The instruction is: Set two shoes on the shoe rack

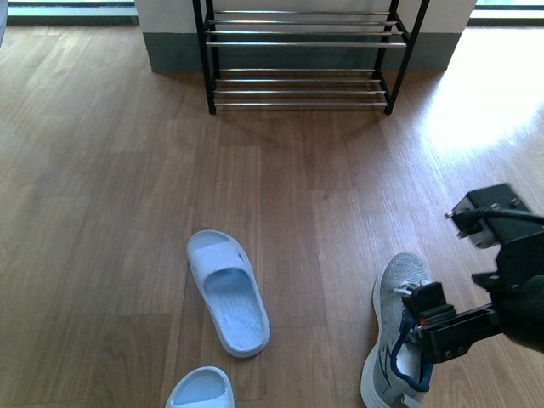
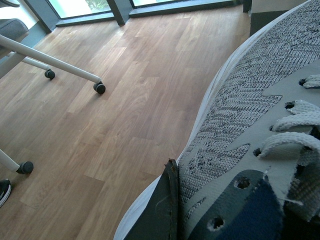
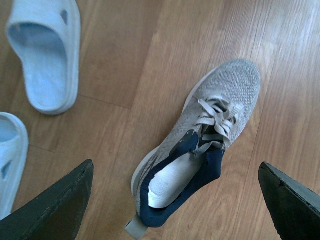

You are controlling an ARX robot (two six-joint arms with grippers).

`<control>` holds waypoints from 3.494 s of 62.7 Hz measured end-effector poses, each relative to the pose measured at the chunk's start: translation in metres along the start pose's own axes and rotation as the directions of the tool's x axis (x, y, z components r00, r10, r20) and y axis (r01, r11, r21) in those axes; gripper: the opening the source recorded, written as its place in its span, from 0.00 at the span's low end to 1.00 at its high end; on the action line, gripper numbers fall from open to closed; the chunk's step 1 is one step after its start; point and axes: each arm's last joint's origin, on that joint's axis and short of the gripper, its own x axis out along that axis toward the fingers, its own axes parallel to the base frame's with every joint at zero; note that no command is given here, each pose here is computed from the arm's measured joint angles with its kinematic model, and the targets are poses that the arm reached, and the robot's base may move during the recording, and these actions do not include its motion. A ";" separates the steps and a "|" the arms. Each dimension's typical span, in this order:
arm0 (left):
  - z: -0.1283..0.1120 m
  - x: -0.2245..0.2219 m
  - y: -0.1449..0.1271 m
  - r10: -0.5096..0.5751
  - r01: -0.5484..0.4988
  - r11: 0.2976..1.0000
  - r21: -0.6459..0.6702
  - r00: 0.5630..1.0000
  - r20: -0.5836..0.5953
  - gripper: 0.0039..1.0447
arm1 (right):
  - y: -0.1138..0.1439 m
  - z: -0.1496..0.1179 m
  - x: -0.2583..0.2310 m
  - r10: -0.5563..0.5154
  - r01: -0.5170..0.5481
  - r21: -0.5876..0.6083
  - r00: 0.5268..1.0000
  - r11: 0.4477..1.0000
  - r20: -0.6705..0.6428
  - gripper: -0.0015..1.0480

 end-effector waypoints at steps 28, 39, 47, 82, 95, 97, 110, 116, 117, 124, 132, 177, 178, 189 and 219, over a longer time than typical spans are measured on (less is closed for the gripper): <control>0.000 0.000 0.000 0.000 0.000 1.000 0.000 1.000 0.000 0.01 | -0.050 -0.039 0.092 -0.094 0.125 0.130 0.970 0.984 -0.223 0.91; 0.000 0.000 0.000 0.000 0.000 1.000 0.001 1.000 0.000 0.01 | -0.070 -0.042 0.099 -0.121 0.163 0.170 0.964 0.972 -0.235 0.91; 0.000 0.000 0.000 0.000 0.000 1.000 0.000 1.000 0.000 0.01 | -0.069 -0.051 0.110 -0.110 0.158 0.176 0.960 0.972 -0.258 0.91; 0.000 0.000 0.000 0.000 0.000 1.000 0.000 1.000 0.000 0.01 | -0.056 -0.061 0.134 -0.096 0.162 0.265 0.965 0.950 -0.244 0.34; 0.000 0.000 0.000 0.000 0.000 1.000 0.000 1.000 0.000 0.01 | -0.051 -0.062 0.136 -0.081 0.159 0.296 0.962 0.942 -0.259 0.01; 0.000 0.000 0.000 0.000 0.000 1.000 0.000 1.000 0.000 0.01 | -0.051 -0.063 0.136 -0.080 0.159 0.294 0.962 0.942 -0.262 0.01; 0.000 0.000 0.000 0.000 0.000 1.000 0.000 1.000 0.000 0.01 | -0.051 -0.050 0.114 -0.082 0.142 0.222 0.963 0.965 -0.256 0.01; 0.000 0.000 0.000 0.000 0.000 1.000 0.000 1.000 0.000 0.01 | -0.054 -0.031 0.094 -0.138 0.161 0.098 0.967 0.982 -0.213 0.01; 0.000 0.000 0.000 0.000 0.000 1.000 0.000 1.000 0.000 0.01 | -0.056 -0.025 0.089 -0.147 0.163 0.071 0.969 0.984 -0.197 0.01; 0.000 0.000 0.000 0.000 0.000 1.000 0.000 1.000 0.000 0.01 | -0.063 0.000 0.060 -0.164 0.154 -0.101 0.981 0.983 -0.102 0.01; 0.000 0.000 0.000 0.000 0.000 1.000 0.000 1.000 0.000 0.01 | -0.070 0.028 0.010 -0.141 0.136 -0.264 0.990 0.955 0.001 0.01; 0.000 0.000 0.000 0.002 -0.002 1.000 0.000 1.000 0.000 0.01 | -0.044 0.022 -0.218 0.013 0.202 -0.387 0.874 0.900 0.485 0.01; 0.000 0.000 0.000 0.005 -0.005 1.000 0.000 1.000 0.000 0.01 | -0.044 0.022 -0.217 0.012 0.202 -0.387 0.875 0.900 0.484 0.01; 0.000 0.000 0.000 0.004 -0.004 1.000 0.000 1.000 0.000 0.01 | -0.043 0.022 -0.218 0.026 0.192 -0.392 0.873 0.900 0.488 0.01; 0.000 0.000 0.000 -0.005 0.005 1.000 0.001 1.000 -0.001 0.01 | -0.044 0.022 -0.218 0.017 0.200 -0.391 0.874 0.898 0.486 0.01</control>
